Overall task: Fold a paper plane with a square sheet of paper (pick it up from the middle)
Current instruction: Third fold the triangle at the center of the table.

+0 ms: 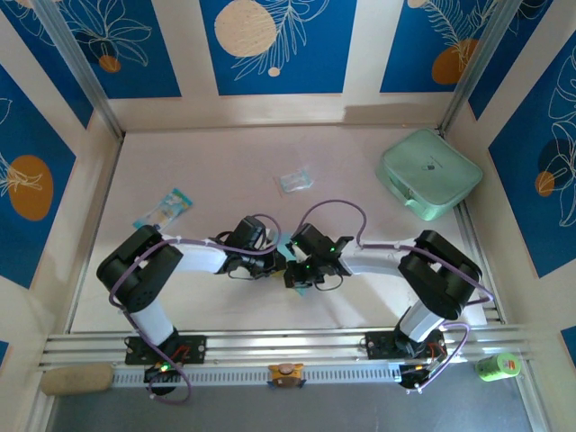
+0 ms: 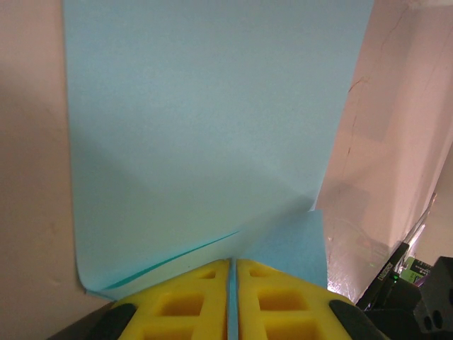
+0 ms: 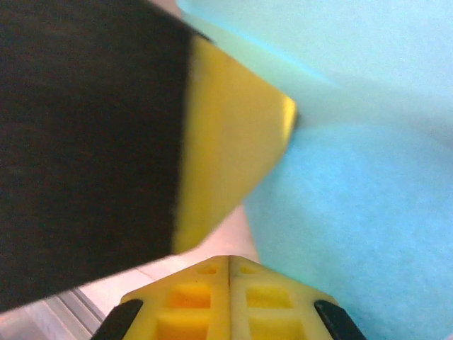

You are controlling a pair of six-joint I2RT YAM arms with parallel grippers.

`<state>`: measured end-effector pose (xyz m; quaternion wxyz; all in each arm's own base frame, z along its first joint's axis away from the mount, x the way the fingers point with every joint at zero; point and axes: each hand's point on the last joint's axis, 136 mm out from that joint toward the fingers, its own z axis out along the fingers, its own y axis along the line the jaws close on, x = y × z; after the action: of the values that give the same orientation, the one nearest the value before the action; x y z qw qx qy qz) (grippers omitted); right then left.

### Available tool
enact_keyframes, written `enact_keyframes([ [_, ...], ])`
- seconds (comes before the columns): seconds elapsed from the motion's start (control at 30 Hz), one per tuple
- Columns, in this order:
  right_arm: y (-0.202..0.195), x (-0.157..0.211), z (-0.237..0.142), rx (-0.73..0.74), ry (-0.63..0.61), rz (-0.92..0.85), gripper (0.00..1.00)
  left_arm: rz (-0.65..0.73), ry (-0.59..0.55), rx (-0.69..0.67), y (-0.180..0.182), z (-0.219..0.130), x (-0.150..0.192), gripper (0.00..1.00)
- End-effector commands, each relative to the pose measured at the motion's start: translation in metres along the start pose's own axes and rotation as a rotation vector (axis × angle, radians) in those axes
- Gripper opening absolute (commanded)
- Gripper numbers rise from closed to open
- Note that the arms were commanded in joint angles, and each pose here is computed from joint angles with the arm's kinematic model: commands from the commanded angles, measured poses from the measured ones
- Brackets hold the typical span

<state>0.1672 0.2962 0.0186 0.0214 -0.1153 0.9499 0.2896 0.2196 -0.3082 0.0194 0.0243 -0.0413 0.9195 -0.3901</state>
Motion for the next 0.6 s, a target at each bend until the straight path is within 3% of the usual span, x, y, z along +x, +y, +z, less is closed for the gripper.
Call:
enact_keyframes([
  [0.0,-0.008,0.009,-0.001,-0.002,0.014,0.034,0.05,-0.003,0.013,-0.050,0.015,0.004,0.005,0.11],
  [0.57,-0.021,0.034,-0.004,-0.054,0.023,0.088,0.07,-0.013,0.016,-0.071,0.020,0.006,0.006,0.10],
])
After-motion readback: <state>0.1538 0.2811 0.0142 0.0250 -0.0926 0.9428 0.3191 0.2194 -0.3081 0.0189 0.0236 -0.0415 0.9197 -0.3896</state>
